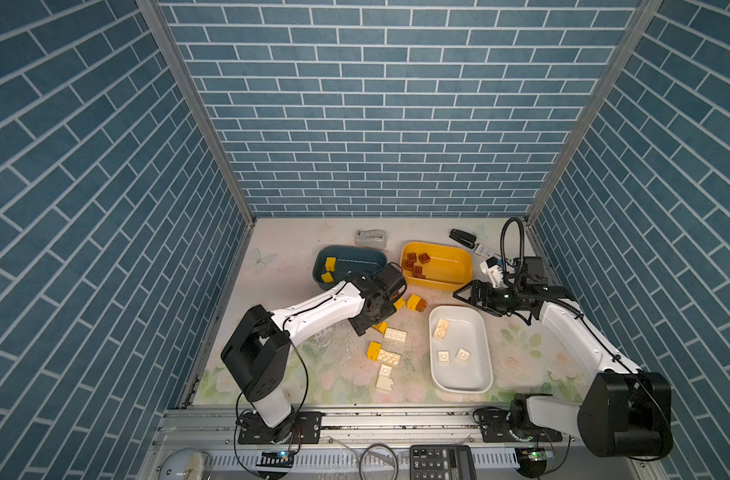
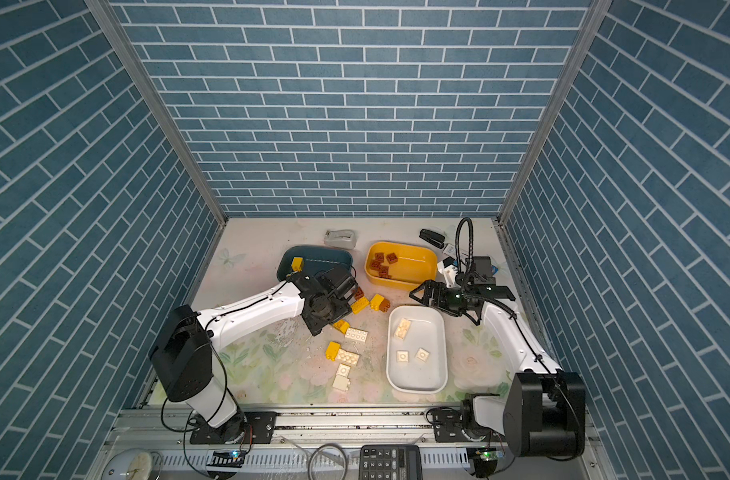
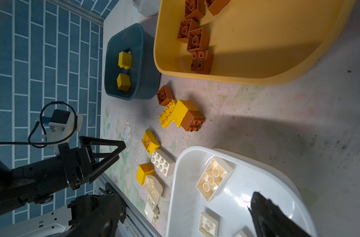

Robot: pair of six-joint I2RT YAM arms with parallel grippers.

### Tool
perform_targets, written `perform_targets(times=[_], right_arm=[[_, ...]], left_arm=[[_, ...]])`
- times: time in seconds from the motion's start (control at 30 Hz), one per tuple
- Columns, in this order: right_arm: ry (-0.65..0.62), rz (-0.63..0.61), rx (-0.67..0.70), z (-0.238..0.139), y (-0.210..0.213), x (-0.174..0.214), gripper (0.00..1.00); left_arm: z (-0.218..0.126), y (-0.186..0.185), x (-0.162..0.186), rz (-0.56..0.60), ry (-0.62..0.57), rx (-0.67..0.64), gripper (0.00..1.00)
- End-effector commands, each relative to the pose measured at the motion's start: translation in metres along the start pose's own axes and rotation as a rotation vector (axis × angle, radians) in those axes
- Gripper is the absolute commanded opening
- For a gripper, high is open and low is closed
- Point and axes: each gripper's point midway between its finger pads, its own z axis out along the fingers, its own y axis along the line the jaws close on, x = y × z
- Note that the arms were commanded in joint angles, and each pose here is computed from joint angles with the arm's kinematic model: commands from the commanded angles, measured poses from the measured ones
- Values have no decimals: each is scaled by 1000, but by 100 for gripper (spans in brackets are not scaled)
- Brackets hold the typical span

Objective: Sort the legos into containers by color
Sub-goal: 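Lower the left gripper onto a yellow brick in the pile and grasp it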

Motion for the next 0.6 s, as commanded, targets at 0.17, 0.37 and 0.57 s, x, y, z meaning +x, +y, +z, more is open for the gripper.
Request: perform_targets(times=[0.17,0.37,0.57], right_arm=[[1,-18,-38,-1,10,0,99],[10,-7,-62,0,14,9,99],[18,-3,-67,1,14,13,99]], left_arm=[[40,7,10,-149,11,-123,78],[56,3,4,-171,-19,-114,74],[67,-2,1,-178,-27,-98,72]])
